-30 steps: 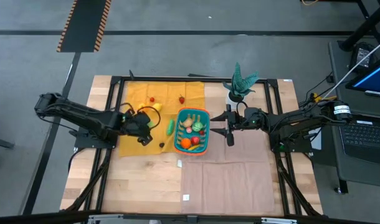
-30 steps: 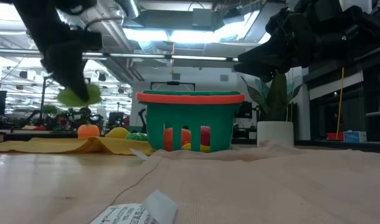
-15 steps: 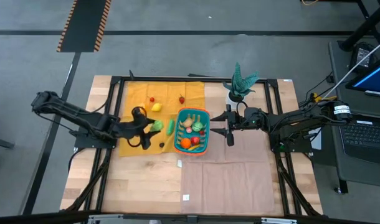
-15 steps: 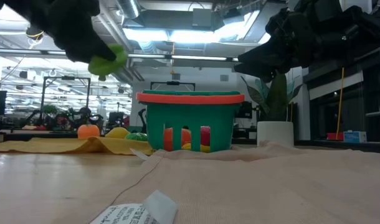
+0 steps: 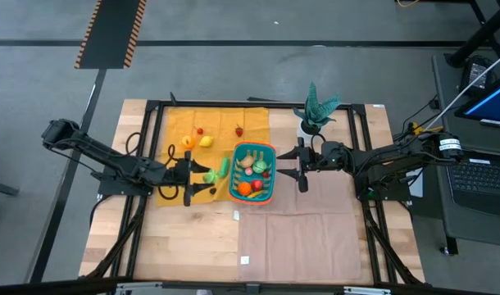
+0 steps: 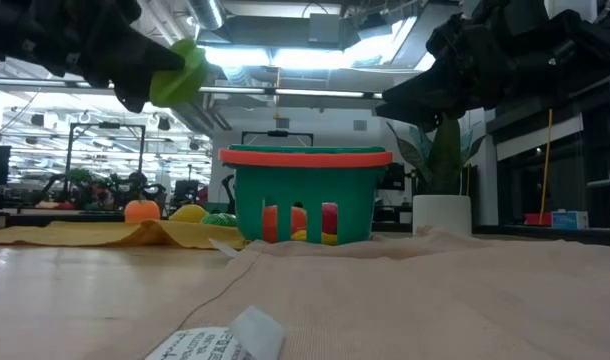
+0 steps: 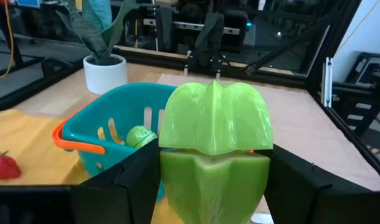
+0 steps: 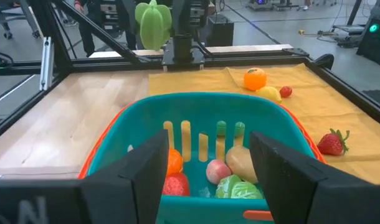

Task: Pick and placing Produce into tupperware
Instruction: Put the starfruit into the basket

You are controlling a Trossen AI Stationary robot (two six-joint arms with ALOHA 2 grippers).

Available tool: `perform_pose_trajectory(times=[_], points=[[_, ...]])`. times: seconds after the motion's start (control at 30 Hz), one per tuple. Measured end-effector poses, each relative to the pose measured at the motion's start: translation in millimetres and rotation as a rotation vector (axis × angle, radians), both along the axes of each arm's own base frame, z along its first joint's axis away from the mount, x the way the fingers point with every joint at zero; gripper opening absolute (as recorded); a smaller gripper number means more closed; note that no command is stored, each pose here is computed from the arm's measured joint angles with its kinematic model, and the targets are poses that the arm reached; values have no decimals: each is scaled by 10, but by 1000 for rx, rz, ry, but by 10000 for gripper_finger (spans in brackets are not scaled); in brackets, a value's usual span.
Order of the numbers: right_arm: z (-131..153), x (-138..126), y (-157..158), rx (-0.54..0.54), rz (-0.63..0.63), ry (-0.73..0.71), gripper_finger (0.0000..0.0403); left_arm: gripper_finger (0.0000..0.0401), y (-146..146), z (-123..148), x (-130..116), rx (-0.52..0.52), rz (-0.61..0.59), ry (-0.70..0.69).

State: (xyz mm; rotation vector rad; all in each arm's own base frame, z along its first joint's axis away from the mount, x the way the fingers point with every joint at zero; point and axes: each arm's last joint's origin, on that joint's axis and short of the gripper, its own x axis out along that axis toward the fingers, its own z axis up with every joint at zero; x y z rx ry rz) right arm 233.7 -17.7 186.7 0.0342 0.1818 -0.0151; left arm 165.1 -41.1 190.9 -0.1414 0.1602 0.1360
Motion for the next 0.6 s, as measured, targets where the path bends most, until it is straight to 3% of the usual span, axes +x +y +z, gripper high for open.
perform_pose_trajectory(times=[0.6], points=[[-7,-1,0,2,0,7,225,225,118,-14,40,-20,67,-1]])
